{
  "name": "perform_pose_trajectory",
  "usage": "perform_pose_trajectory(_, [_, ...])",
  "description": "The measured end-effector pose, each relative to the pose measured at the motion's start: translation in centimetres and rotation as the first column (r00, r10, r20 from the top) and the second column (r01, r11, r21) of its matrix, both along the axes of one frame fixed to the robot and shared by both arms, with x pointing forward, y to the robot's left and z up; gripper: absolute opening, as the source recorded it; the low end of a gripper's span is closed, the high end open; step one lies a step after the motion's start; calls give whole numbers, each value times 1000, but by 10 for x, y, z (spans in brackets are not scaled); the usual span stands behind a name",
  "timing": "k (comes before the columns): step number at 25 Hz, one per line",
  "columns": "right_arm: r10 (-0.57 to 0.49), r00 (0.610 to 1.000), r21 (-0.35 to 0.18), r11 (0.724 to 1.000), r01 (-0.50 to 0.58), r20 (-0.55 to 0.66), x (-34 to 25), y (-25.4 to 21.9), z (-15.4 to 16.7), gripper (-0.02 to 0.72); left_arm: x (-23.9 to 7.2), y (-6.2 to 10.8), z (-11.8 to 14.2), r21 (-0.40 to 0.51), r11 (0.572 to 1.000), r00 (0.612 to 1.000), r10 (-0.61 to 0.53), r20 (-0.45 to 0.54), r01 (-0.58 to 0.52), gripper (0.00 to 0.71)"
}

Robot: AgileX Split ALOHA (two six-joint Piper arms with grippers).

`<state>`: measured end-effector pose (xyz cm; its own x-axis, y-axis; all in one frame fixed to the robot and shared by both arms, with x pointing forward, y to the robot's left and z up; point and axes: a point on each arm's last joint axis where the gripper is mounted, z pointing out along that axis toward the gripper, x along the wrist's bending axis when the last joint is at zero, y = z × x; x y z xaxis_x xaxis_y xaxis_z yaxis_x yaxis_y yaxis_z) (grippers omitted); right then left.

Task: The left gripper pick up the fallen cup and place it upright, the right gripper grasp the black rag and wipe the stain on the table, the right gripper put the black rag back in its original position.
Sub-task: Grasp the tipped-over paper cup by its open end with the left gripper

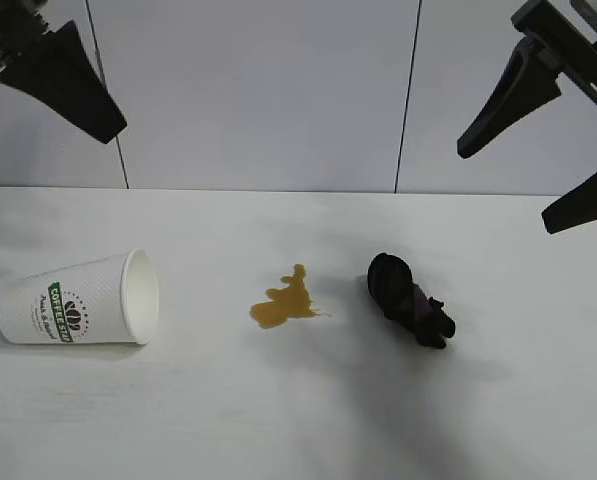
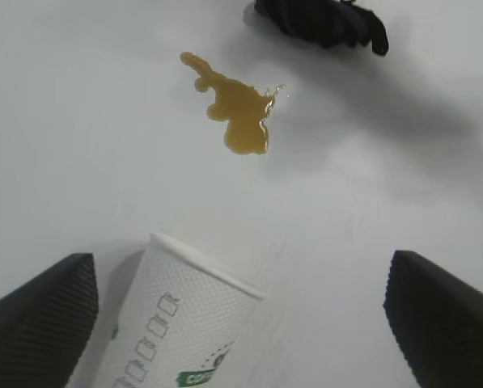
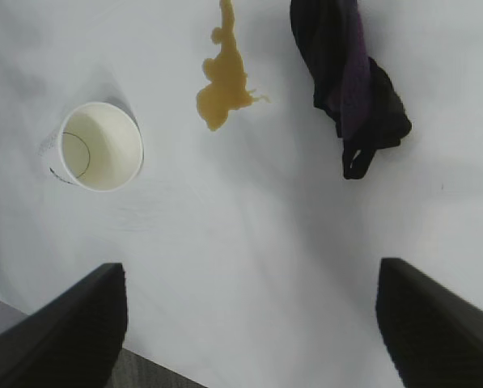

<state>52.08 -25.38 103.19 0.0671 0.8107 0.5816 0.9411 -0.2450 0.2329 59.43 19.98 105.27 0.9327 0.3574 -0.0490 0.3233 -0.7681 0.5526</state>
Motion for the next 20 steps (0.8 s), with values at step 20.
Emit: perform_pose_trajectory(20, [13, 1000, -6, 1000, -13, 10, 0, 0, 0, 577, 1, -60, -63, 542, 812, 960, -278, 30, 218, 694])
